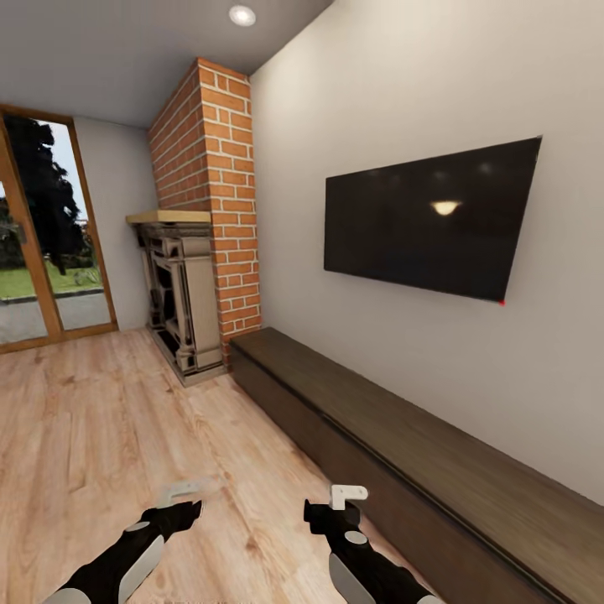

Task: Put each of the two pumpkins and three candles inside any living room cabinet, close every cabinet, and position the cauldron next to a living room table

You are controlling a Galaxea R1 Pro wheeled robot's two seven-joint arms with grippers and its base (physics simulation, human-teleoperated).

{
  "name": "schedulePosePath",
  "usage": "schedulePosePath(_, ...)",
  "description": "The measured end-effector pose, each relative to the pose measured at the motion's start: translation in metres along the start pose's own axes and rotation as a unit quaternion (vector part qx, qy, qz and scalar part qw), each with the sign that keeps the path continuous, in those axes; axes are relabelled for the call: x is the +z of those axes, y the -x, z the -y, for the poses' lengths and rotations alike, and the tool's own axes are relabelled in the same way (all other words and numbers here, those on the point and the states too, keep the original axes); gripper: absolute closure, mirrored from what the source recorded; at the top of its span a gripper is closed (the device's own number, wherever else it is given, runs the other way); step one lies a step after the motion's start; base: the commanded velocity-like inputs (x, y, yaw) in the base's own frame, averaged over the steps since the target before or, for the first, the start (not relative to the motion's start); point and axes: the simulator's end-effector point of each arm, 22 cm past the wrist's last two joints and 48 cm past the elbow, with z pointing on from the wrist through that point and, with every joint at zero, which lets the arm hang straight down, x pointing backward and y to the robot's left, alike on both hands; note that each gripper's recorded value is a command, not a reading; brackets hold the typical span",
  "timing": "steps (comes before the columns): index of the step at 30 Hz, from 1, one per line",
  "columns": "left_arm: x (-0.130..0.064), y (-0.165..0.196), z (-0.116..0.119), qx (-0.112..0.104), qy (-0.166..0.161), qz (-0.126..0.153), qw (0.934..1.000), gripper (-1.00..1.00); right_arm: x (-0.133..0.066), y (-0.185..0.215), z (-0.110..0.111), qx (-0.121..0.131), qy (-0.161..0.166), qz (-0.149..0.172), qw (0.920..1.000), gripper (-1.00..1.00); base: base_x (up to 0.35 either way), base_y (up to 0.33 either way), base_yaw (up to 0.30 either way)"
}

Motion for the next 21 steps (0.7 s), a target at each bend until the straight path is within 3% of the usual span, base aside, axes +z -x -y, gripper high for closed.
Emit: schedulePosePath(21,-0.021,0.036,0.003,-0.001,0.0,0.0,1.0,-1.0,-0.018,0.037,-0.006,-0.001,0.002,0.0,1.0,-1.0,0.0,0.0,0.276)
